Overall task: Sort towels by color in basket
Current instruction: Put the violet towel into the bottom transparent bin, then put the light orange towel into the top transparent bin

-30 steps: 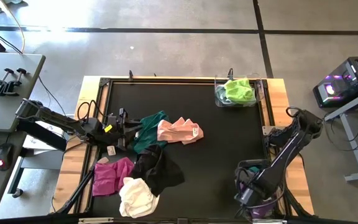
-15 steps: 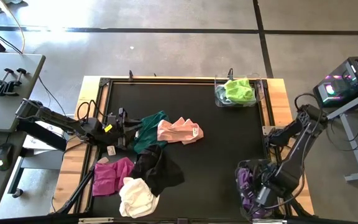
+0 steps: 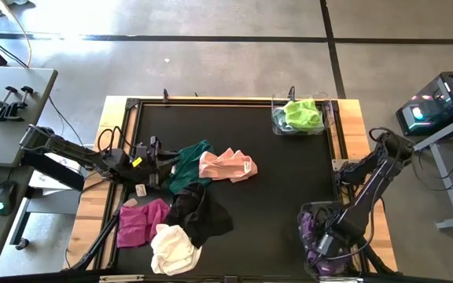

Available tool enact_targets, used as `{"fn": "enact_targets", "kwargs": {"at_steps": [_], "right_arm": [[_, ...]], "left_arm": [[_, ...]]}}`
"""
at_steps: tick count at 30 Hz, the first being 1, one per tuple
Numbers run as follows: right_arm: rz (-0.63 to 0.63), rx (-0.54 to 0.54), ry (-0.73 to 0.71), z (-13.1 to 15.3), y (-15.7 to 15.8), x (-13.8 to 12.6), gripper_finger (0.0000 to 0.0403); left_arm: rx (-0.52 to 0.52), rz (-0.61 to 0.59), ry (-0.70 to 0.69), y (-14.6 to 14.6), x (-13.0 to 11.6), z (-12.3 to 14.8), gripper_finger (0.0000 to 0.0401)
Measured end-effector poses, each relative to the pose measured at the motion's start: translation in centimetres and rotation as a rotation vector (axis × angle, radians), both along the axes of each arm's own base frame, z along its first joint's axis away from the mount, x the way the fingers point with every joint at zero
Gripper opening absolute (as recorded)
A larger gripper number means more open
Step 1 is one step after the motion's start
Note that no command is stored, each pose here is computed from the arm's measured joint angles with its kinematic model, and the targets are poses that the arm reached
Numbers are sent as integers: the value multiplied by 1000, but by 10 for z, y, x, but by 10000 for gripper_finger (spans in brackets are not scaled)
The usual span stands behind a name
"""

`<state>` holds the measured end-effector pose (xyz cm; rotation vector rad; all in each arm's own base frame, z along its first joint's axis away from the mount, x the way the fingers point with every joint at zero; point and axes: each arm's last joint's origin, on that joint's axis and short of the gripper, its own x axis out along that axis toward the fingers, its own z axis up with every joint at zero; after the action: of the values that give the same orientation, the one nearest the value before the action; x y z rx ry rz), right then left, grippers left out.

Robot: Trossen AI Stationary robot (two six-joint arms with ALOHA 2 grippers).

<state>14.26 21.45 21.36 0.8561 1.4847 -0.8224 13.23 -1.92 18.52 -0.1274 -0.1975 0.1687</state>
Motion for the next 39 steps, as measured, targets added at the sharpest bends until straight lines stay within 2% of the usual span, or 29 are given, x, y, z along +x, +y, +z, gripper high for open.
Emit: {"fn": "enact_targets", "kwargs": {"at_steps": [3,8,11,16,18,24,27,30,33,35,39], "right_arm": [[3,-7,2,17,-3,-3,121],[-20,-26,-28,60,-11,-8,141],[26,-85,-158,83,-17,-6,142],[95,-325,-461,97,-30,11,142],[133,-419,-526,93,-37,21,142],[341,-568,-524,55,-63,60,142],[432,-580,-567,31,-83,88,142],[528,-550,-706,7,-106,117,149],[625,-552,-893,-11,-136,141,168],[666,-603,-959,-23,-158,152,189],[732,-710,-932,-45,-200,172,236]], "left_arm": [[6,0,2,0,0,0,78],[16,1,8,0,0,-1,78],[22,-1,25,0,0,-2,78],[26,-2,41,0,1,-4,78],[26,-6,41,0,1,-4,78],[24,-7,40,0,1,-4,78],[24,-7,40,-1,1,-4,78],[24,-6,40,0,1,-4,78],[24,-6,40,0,1,-4,78],[24,-6,40,0,1,-4,78],[25,-5,41,0,1,-4,78]]}}
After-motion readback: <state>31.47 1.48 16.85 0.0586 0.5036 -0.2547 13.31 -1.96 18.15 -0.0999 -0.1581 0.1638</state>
